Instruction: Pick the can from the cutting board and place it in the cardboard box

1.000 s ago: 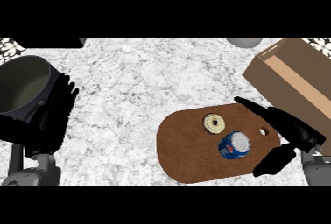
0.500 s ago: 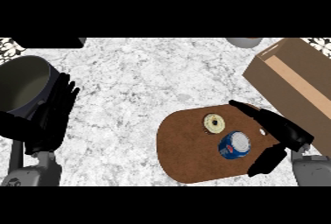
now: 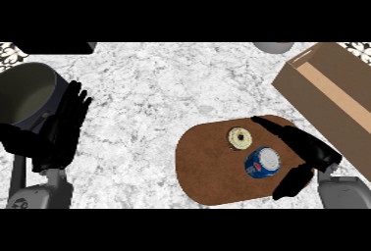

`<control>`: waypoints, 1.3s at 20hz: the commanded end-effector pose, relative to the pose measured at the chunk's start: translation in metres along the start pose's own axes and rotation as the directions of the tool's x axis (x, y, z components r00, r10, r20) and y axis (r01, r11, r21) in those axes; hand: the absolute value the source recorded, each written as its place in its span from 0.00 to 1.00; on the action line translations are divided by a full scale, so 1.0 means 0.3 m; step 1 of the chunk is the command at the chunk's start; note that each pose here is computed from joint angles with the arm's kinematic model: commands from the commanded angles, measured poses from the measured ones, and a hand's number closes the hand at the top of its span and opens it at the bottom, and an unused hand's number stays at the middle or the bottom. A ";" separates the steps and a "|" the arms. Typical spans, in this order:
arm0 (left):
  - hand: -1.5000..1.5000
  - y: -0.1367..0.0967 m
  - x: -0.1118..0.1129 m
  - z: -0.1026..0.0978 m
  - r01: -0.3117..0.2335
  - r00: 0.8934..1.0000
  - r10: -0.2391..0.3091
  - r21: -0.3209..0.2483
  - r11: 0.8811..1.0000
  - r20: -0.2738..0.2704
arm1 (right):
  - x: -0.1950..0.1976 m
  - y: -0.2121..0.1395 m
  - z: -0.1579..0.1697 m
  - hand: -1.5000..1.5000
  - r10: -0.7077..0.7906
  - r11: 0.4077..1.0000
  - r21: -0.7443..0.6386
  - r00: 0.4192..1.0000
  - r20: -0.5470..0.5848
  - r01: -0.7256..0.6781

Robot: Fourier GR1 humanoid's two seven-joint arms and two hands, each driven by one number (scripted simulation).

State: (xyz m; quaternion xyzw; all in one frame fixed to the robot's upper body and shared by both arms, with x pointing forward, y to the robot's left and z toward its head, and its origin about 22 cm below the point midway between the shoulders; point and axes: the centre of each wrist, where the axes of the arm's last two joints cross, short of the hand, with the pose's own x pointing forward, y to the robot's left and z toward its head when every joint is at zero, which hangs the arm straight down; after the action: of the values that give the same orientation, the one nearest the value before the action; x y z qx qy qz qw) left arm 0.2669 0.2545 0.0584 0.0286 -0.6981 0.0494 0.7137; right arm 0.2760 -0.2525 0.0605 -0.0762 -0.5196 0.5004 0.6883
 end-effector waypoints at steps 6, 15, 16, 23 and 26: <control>0.50 0.043 0.009 0.037 -0.001 1.000 0.001 0.004 1.000 0.027 | 0.006 0.135 -0.030 0.00 0.019 1.000 -0.006 1.000 0.006 -0.019; 0.50 -0.003 -0.003 -0.025 0.012 1.000 -0.013 0.015 1.000 0.008 | -0.001 0.143 -0.064 1.00 0.138 0.990 -0.042 0.986 0.096 -0.134; 0.50 -0.031 -0.018 0.031 0.012 1.000 -0.012 0.013 1.000 0.017 | -0.011 0.090 -0.030 1.00 0.141 0.989 -0.061 0.985 0.104 -0.135; 0.50 0.024 0.024 -0.012 0.000 1.000 0.000 0.016 1.000 0.007 | 0.010 0.056 -0.040 1.00 0.186 0.971 -0.174 0.977 0.105 -0.166; 0.50 -0.014 -0.024 0.010 0.003 1.000 -0.004 0.001 1.000 0.010 | 0.086 0.094 -0.003 1.00 0.254 0.947 -0.237 0.958 0.133 -0.218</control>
State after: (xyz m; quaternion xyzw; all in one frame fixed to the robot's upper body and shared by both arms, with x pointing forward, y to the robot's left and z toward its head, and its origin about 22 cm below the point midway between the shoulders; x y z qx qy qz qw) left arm 0.2685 0.2540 0.0572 0.0327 -0.7002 0.0498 0.7115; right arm 0.2672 -0.2361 0.0433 -0.1505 -0.5984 0.5172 0.5931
